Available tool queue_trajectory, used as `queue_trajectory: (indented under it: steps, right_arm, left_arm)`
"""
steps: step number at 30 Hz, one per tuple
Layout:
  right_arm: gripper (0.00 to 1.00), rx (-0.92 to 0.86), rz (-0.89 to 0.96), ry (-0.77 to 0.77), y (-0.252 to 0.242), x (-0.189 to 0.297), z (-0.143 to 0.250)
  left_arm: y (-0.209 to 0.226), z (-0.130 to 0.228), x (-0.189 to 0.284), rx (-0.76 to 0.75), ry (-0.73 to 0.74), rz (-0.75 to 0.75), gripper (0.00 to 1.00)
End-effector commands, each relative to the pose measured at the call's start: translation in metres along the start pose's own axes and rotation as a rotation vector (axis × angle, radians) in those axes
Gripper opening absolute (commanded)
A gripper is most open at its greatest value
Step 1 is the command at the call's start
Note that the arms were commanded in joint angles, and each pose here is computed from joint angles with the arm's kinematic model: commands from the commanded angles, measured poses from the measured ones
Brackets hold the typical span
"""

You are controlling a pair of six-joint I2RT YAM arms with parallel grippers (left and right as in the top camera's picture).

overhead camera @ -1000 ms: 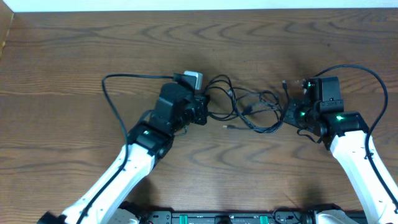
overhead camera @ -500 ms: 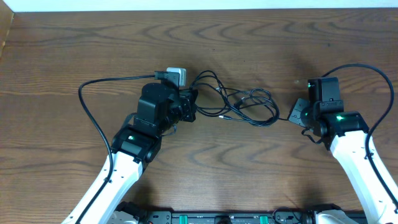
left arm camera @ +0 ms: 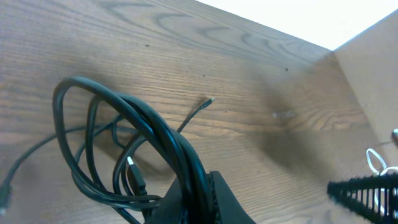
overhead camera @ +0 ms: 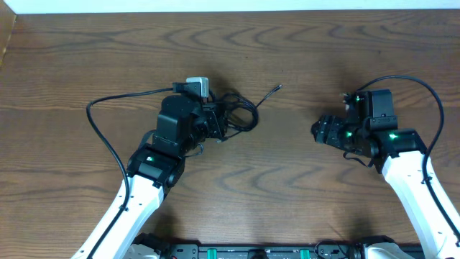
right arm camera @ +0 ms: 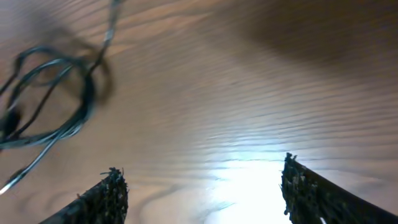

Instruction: Untangle cables

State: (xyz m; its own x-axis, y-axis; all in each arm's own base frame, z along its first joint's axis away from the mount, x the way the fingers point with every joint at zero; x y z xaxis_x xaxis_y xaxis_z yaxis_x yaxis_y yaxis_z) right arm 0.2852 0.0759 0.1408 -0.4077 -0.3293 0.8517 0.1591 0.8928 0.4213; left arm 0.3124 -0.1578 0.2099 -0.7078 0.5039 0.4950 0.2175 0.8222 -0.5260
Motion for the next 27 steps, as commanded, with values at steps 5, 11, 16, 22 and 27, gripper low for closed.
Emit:
queue_trajectory:
  steps: [5, 11, 16, 22, 27]
  right_arm:
    - [0.65, -0.202, -0.131, 0.179, 0.035, -0.016, 0.029]
    - [0.68, -0.319, -0.128, 0.239, 0.051, -0.051, 0.035]
    - [0.68, -0.353, -0.216, 0.218, 0.065, -0.074, 0.019]
    - [0.61, -0.428, -0.249, 0.319, 0.075, -0.093, 0.032]
    - [0.15, -0.402, -0.287, 0.332, 0.084, -0.102, 0.034]
  left_arm:
    - [-0.008, 0.007, -0.001, 0.275, 0.052, 0.017, 0.08]
    - [-0.029, -0.001, 0.000, 0.408, 0.053, 0.136, 0.08]
    - [-0.059, -0.013, 0.007, 0.423, 0.067, 0.317, 0.08]
    - [-0.068, -0.011, 0.011, 0.453, 0.105, 0.370, 0.08]
    - [-0.070, -0.010, 0.012, 0.449, 0.122, 0.386, 0.08]
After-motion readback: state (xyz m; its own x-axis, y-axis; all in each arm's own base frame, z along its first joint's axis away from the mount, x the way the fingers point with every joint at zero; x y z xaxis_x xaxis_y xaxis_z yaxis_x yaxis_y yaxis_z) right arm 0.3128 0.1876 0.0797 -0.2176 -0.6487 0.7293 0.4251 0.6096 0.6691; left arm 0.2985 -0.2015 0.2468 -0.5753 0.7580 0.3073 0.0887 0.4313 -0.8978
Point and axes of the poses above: each gripper's point midway between its finger pads, its own x axis back along the fingers, its own y axis along the line the jaws close on, z = x × y, the point moved 3 cm from there along x, back along the fingers
